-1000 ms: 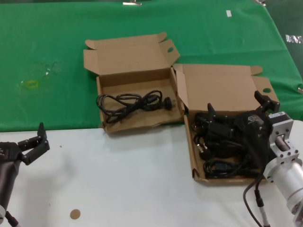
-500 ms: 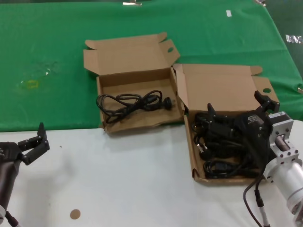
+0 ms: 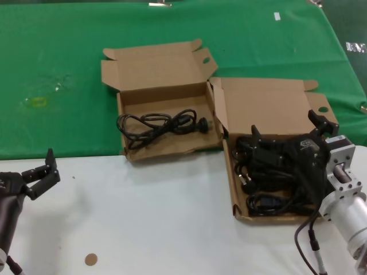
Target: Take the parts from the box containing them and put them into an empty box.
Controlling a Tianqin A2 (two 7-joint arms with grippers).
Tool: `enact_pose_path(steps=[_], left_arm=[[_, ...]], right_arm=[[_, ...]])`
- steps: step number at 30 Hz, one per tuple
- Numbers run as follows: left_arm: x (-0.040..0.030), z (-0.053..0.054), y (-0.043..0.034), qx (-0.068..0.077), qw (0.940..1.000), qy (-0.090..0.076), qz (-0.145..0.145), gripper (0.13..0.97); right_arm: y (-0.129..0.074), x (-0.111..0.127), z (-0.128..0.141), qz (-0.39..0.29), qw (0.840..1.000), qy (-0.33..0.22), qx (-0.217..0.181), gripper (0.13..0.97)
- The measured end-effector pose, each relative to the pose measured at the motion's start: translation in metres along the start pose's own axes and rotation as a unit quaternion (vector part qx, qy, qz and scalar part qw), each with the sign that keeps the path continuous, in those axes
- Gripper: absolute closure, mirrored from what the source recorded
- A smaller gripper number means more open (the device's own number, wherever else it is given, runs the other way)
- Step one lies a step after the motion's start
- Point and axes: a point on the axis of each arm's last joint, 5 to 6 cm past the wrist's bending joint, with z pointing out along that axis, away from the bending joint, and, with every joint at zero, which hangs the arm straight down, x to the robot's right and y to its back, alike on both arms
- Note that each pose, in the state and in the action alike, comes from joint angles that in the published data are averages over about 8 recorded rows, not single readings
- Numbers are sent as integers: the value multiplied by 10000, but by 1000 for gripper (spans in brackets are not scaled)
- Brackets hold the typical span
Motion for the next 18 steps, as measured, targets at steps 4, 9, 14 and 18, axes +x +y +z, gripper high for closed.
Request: enact_pose_path(steps=[4, 9, 14, 18], left_arm=[[0, 0, 0, 0, 10000, 0, 0, 132], [0, 0, 0, 0, 10000, 0, 0, 132], [0, 0, 0, 0, 10000, 0, 0, 132], [0, 0, 0, 0, 10000, 0, 0, 132]], right_arm=[[0, 0, 0, 0, 10000, 0, 0, 130], [0, 0, 0, 0, 10000, 0, 0, 130], [0, 0, 0, 0, 10000, 0, 0, 130], [0, 0, 0, 0, 10000, 0, 0, 130]])
